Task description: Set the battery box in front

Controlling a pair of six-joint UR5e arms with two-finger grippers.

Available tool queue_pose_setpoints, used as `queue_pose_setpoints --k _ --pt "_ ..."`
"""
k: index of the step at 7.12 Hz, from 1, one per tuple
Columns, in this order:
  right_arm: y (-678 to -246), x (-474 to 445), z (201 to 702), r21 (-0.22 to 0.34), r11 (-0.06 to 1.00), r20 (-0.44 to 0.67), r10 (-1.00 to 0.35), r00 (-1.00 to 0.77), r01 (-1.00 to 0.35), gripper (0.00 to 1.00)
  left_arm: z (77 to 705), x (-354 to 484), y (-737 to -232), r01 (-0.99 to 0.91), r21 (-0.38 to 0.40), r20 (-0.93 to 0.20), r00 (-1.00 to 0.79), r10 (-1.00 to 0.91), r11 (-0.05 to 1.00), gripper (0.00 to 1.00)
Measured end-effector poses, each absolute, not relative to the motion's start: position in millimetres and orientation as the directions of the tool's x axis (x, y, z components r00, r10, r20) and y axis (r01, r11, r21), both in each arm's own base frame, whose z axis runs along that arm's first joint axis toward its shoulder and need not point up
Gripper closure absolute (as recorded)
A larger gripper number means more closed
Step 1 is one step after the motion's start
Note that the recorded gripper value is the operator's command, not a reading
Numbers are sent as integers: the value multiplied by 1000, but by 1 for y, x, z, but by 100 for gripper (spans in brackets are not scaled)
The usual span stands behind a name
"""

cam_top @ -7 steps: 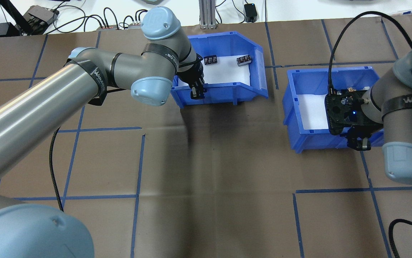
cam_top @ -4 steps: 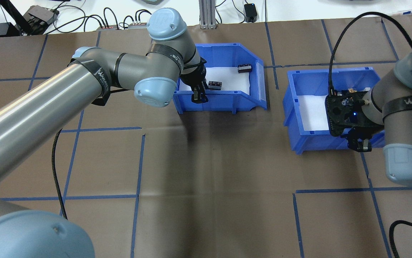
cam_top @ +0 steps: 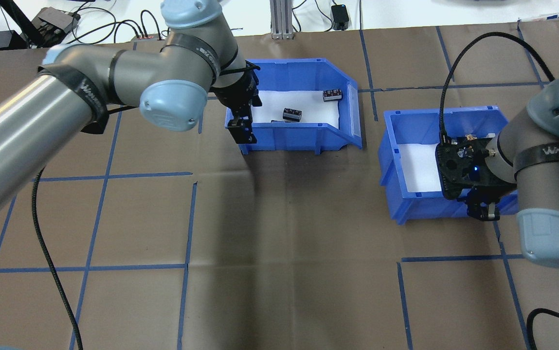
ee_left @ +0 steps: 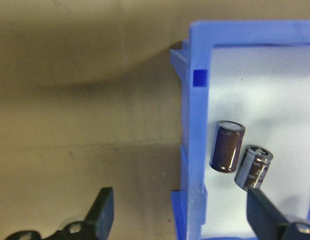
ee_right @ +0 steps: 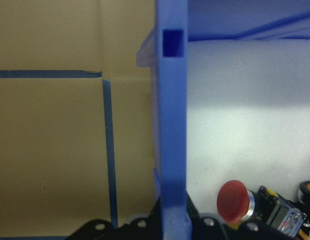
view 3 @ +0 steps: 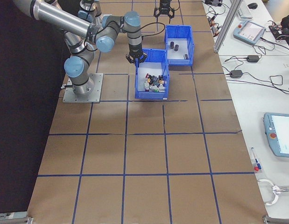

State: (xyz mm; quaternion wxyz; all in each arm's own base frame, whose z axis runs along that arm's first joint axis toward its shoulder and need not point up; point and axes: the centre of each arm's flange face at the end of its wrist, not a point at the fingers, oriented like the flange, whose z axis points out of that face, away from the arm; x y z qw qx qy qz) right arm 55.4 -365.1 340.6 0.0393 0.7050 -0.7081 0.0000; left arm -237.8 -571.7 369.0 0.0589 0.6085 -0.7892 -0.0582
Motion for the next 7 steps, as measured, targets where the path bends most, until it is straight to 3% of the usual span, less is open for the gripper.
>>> queue_pose_setpoints --k 3,5,7 --pt "-334 92 336 4 14 43 -999 -13 -1000 100 439 -159 -551 -710 160 50 -688 -724 686 0" --pt "-318 133 332 0 22 37 -999 -22 -1000 100 471 -126 -551 -360 83 125 -921 -369 929 0" --pt "-300 173 331 0 26 40 -999 -26 -1000 100 485 -109 -554 3 -12 109 -994 4 1000 0"
